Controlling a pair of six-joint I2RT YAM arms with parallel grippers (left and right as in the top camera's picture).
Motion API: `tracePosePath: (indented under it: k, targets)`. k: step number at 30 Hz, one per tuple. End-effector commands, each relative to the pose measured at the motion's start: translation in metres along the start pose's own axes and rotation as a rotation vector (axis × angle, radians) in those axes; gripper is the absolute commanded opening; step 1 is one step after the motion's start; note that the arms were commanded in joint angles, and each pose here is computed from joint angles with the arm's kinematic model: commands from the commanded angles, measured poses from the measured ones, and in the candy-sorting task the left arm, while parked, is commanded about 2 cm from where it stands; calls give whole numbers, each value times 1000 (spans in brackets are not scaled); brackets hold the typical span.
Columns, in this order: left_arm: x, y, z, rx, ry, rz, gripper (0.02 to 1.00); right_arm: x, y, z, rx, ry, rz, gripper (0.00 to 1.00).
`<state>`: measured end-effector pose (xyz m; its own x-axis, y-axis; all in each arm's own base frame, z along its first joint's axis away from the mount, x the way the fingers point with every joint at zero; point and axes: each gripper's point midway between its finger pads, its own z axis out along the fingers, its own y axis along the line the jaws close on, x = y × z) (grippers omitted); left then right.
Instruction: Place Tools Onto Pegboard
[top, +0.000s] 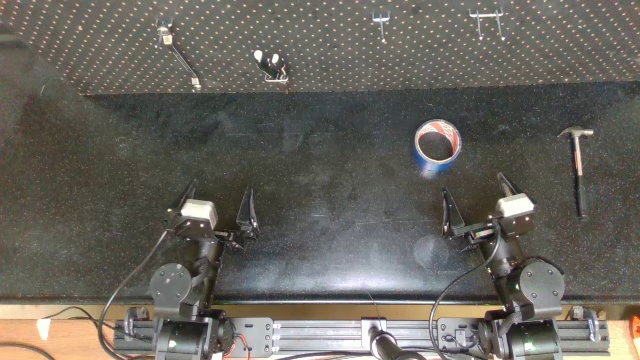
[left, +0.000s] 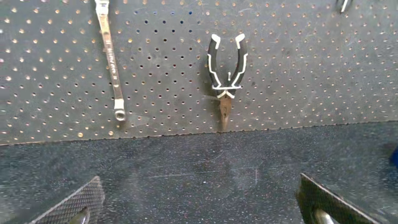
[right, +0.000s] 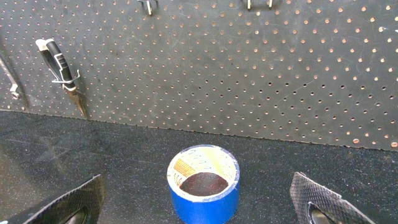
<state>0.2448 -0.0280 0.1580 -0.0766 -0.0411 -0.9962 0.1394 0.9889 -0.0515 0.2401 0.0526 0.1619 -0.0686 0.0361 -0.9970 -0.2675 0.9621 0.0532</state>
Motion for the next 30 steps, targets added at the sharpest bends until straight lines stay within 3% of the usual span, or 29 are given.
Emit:
tracePosePath:
  k: [1, 13, 14, 16, 18, 21, 23, 24, 28, 30]
  targets:
    - [1, 6, -1, -29, 2, 34, 996, 1, 1, 0, -5, 0, -8, 976]
    - [1, 6, -1, -29, 2, 34, 996, 2, 2, 0, -9, 2, 0, 976]
    - [1, 6, -1, -29, 2, 34, 993, 1, -7, 0, 43, -2, 136, 976]
    - [1, 6, -1, -29, 2, 34, 993, -2, -11, 3, 77, 56, 323, 976]
    - [1, 6, -1, -29, 2, 34, 996, -24, 6, 20, 10, 191, 343, 976]
    - [1, 6, -1, -29, 2, 34, 993, -23, 21, 55, 10, 440, 308, 976]
    - [1, 6, -1, -29, 2, 34, 996, 14, 46, 110, -4, 764, 266, 976]
    - [1, 6, -1, -29, 2, 34, 993, 26, 53, 126, -32, 837, 203, 976]
    - [1, 6, -1, -29, 2, 34, 996, 45, 40, 129, 62, 949, 160, 974]
    - [1, 6, -1, -29, 2, 34, 993, 52, 28, 127, 152, 967, 165, 976]
